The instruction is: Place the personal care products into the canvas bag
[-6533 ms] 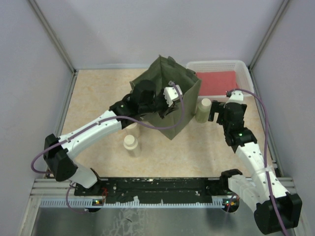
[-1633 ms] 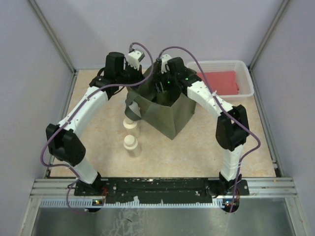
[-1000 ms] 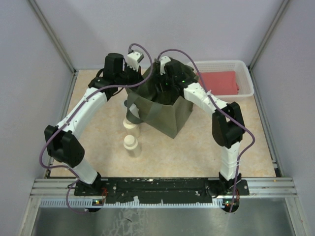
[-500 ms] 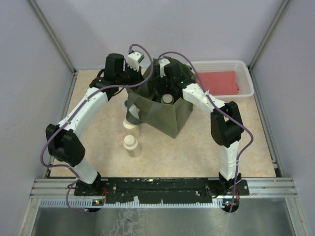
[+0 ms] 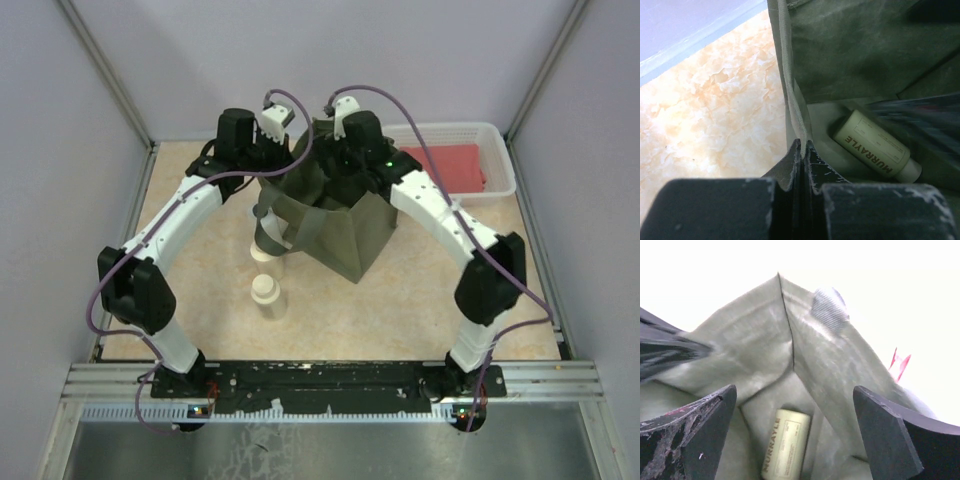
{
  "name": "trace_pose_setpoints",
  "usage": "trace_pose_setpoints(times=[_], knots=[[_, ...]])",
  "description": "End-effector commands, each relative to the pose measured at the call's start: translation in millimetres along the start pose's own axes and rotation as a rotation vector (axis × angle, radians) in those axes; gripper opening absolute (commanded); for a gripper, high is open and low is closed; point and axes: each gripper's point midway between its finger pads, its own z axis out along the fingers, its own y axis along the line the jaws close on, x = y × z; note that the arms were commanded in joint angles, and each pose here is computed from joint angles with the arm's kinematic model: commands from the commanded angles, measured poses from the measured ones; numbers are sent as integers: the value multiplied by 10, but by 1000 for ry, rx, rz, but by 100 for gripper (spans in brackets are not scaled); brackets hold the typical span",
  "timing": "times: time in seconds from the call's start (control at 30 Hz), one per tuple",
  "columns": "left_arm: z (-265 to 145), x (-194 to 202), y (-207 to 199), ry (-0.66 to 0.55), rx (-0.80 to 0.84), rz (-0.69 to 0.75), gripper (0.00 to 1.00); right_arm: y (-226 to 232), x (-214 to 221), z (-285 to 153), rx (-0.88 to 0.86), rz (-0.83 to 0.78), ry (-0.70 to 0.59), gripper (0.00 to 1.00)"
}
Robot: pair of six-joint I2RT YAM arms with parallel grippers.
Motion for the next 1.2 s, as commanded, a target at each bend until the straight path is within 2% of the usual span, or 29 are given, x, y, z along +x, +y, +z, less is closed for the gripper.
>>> trace_pose_setpoints(times=[0.0, 0.17, 0.2, 0.3, 0.4, 0.53, 0.8, 0.97, 1.17], knots=[[83, -4, 25, 1, 1, -5, 0, -147, -669, -869, 30, 159, -253, 99], [95, -14, -1, -3, 16, -12, 0, -29, -626, -1411, -102, 184, -418, 99], [98, -12, -2, -2, 16, -14, 0, -4, -597, -1490, -123, 182, -410, 99], [113, 2, 14, 5, 10, -15, 0, 166, -429, -1642, -203, 188, -312, 99], [143, 14, 53, 14, -1, -14, 0, 465, -145, -1693, -206, 139, -189, 99], [173, 4, 70, 22, 2, -18, 0, 1115, 299, -1809, -260, 56, -66, 99], [146, -27, 31, 30, 24, -21, 0, 2094, 841, -1950, -371, -47, 27, 99], [99, -47, 5, 24, 32, -14, 0, 2524, 1124, -1769, -444, -102, 82, 99], [74, -47, -30, 21, 48, -17, 0, 2833, 1318, -1495, -470, -154, 115, 99]])
